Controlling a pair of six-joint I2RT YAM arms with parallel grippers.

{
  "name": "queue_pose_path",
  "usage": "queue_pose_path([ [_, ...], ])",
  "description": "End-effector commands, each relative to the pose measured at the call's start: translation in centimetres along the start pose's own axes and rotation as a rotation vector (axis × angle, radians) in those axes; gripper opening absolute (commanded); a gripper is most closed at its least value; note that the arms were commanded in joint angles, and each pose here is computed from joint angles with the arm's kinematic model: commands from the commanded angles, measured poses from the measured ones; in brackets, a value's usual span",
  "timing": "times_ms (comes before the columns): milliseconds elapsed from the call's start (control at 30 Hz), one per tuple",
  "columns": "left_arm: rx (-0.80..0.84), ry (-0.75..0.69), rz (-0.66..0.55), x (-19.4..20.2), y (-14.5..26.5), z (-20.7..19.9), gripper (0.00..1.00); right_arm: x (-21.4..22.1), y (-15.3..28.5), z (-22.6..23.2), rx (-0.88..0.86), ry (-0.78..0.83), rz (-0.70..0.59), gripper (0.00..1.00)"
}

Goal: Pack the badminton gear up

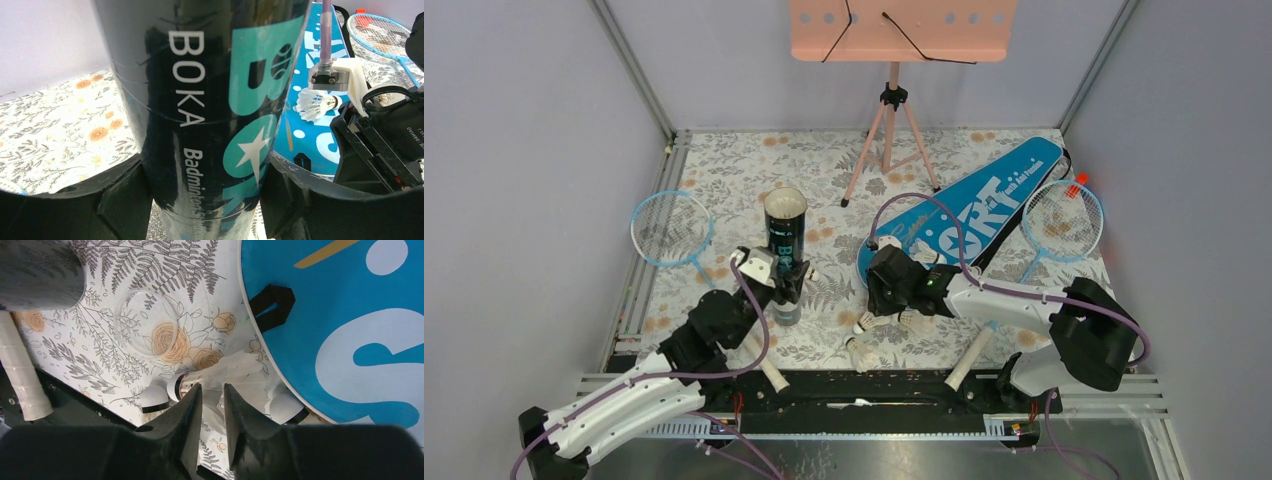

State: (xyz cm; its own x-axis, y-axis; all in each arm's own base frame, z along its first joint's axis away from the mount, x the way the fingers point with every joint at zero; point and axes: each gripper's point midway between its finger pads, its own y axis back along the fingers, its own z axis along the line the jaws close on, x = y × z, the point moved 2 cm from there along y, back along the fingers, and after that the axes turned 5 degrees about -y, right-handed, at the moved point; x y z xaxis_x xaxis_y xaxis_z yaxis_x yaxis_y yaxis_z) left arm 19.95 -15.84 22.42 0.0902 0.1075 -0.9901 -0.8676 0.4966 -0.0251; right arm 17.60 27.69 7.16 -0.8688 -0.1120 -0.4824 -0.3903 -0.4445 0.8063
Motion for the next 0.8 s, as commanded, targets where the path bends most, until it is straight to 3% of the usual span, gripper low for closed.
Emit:
queue_pose_path([
  [0,-0.032,0.026,-0.069,-2.8,-0.3,0.7,0.14,-1.8,0.9,1.0,-0.029,-0.011,-0.061,0.23],
  [200,-0.029,0.025,-0.074,-2.9,-0.3,0.6,0.10,-3.5,3.8,1.8,-0.087,0.036,-0.142,0.00],
  [433,0.116,-0.047,-0.077,-2.7,-0.5,-1.6,0.12,-7.1,11.7,1.6,-0.080,0.149,-0.317,0.00],
  [667,0.470,-0.194,-0.007,-2.0,-0.5,-6.7,0.07,-10.2,22.3,-1.4,-0.008,0.160,-0.617,0.00],
  [767,0.539,-0.231,0.015,-1.5,-0.6,-7.7,0.09,-10.9,26.6,-1.6,-0.047,0.172,-0.714,0.00],
])
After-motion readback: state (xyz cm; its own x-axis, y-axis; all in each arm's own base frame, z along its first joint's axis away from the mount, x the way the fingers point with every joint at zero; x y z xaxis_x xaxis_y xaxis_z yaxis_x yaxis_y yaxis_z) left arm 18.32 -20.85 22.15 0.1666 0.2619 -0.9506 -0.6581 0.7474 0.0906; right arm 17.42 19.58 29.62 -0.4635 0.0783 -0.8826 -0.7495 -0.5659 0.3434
